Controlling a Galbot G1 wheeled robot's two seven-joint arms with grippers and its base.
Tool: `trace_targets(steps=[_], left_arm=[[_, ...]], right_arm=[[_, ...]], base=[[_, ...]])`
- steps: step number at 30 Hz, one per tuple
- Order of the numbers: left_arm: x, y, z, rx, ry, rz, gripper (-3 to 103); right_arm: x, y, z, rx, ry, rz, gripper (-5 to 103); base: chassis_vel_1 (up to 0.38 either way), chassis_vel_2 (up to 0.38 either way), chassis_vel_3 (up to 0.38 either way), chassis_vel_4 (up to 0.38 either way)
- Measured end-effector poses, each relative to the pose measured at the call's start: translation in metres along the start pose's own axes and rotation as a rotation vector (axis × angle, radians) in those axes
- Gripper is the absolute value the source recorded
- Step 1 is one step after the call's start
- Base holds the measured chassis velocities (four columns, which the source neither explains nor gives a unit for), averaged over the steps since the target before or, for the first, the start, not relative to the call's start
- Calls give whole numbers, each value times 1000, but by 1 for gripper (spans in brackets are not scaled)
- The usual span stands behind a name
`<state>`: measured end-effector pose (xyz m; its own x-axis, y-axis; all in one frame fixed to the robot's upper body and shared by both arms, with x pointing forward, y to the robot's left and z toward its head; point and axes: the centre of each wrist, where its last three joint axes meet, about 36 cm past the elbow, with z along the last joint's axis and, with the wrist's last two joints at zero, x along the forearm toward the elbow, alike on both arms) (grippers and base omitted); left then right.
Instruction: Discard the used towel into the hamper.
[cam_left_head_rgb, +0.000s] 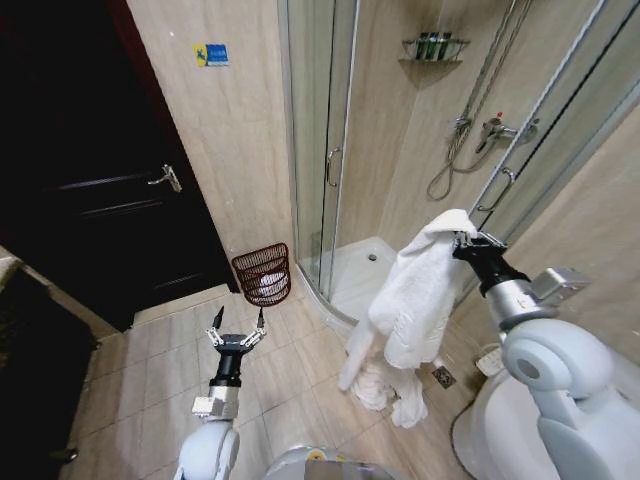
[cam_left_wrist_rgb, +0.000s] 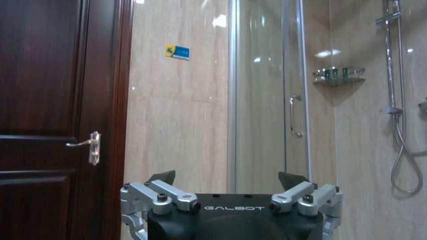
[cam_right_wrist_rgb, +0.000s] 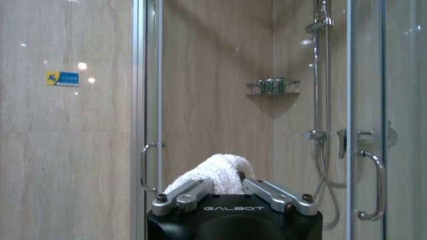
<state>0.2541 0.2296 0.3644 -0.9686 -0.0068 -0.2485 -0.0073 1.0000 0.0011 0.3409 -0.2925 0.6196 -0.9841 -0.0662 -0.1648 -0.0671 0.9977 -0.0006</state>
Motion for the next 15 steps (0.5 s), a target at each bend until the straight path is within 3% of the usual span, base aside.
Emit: trace_targets(steps=[15], left_arm=[[-11, -5, -9, -2, 7, -26, 100]], right_arm=[[10, 3, 6, -12, 11, -14, 3]], base=[[0, 0, 0, 0]])
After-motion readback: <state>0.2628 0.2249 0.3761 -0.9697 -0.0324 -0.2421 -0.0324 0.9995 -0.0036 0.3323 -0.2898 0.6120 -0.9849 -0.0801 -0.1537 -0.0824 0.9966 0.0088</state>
